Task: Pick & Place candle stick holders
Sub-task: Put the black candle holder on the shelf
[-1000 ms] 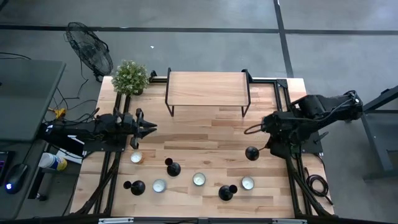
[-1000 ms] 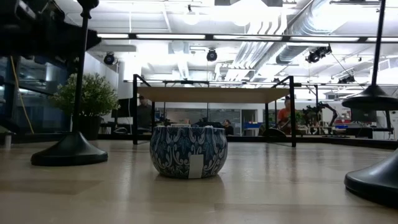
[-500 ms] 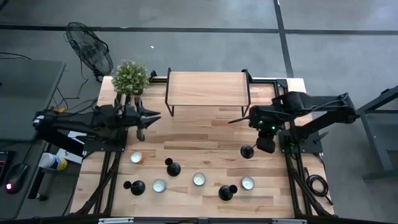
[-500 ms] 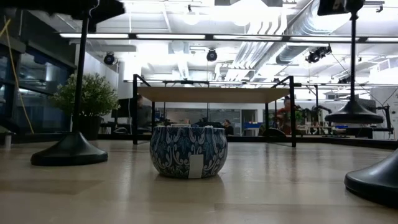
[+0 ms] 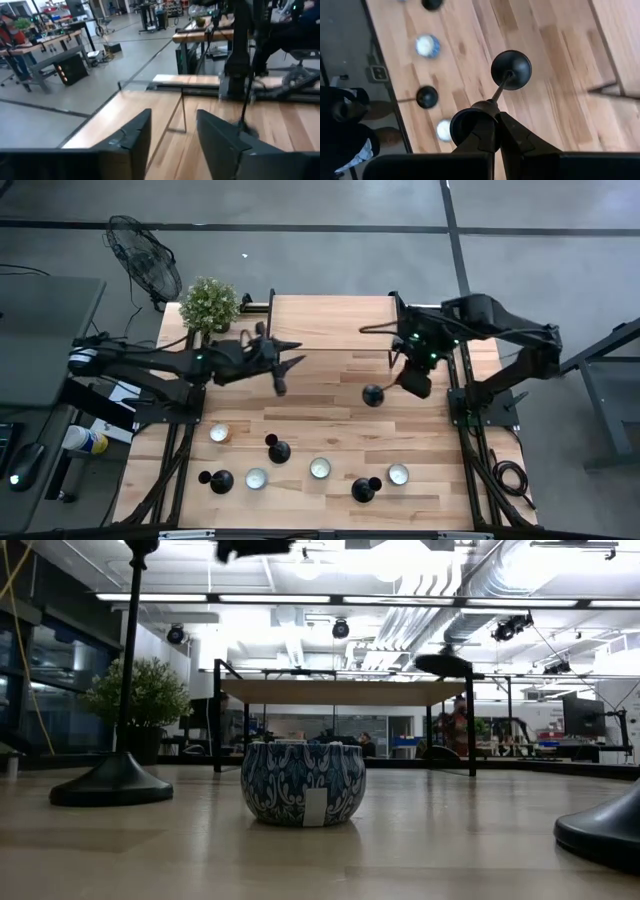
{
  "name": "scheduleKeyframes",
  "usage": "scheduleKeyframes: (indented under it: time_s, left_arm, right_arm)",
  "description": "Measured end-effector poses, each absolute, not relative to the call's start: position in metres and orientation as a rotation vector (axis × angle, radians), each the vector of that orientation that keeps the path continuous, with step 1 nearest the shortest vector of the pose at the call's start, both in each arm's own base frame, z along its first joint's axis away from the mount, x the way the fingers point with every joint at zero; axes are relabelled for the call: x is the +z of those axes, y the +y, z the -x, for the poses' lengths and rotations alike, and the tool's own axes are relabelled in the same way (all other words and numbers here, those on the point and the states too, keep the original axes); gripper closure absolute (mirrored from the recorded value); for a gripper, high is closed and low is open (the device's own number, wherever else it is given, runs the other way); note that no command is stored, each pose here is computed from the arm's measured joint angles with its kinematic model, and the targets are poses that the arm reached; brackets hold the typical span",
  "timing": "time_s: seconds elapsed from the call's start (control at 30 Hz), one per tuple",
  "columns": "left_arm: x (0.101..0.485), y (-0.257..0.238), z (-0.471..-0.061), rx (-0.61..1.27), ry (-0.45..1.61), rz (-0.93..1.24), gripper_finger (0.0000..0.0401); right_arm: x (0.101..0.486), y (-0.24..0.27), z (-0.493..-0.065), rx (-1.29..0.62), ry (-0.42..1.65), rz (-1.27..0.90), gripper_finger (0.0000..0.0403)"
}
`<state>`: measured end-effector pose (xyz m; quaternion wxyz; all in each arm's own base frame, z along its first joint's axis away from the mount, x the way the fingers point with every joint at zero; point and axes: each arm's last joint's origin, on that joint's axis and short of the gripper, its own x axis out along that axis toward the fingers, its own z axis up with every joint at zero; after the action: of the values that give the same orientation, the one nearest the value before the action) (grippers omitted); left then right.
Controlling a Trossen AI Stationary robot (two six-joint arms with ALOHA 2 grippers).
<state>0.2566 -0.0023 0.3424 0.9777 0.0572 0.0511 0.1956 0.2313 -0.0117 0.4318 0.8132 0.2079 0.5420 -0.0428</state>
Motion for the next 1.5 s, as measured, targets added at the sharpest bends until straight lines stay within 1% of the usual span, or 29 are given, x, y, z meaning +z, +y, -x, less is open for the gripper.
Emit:
scheduleKeyframes:
  time_s: [0.13, 0.23, 0.4, 0.6, 0.77, 0.93, 1.17, 1.33, 1.5]
  left_arm:
    - [0.358, -0.004, -0.282, 0.390, 0.145, -0.129, 0.0207]
    - [0.364, -0.006, -0.299, 0.358, 0.204, -0.141, 0.0194]
    - [0.376, -0.011, -0.322, 0.231, 0.186, -0.094, 0.0191]
    - [0.379, -0.012, -0.343, 0.211, 0.178, -0.084, 0.0190]
    - [0.369, -0.014, -0.358, 0.180, 0.205, -0.062, 0.0190]
    - [0.359, -0.015, -0.367, 0.191, 0.236, -0.054, 0.0190]
    - [0.359, -0.014, -0.368, 0.223, 0.233, -0.054, 0.0190]
    - [0.354, -0.012, -0.370, 0.284, 0.251, -0.065, 0.0190]
    - [0.354, -0.012, -0.370, 0.296, 0.249, -0.066, 0.0190]
  right_arm:
    - [0.442, -0.019, -0.249, -0.052, 1.119, -0.435, 0.0402]
    - [0.448, -0.025, -0.259, -0.052, 1.086, -0.420, 0.0402]
    - [0.451, -0.036, -0.274, -0.066, 1.063, -0.403, 0.0402]
    - [0.447, -0.040, -0.283, -0.087, 1.077, -0.367, 0.0402]
    - [0.446, -0.041, -0.289, -0.094, 1.042, -0.356, 0.0402]
    - [0.448, -0.042, -0.291, -0.090, 1.012, -0.352, 0.0402]
    - [0.449, -0.042, -0.293, -0.086, 0.990, -0.351, 0.0402]
    - [0.452, -0.042, -0.296, -0.066, 0.949, -0.355, 0.0403]
    - [0.453, -0.042, -0.297, -0.058, 0.935, -0.356, 0.0403]
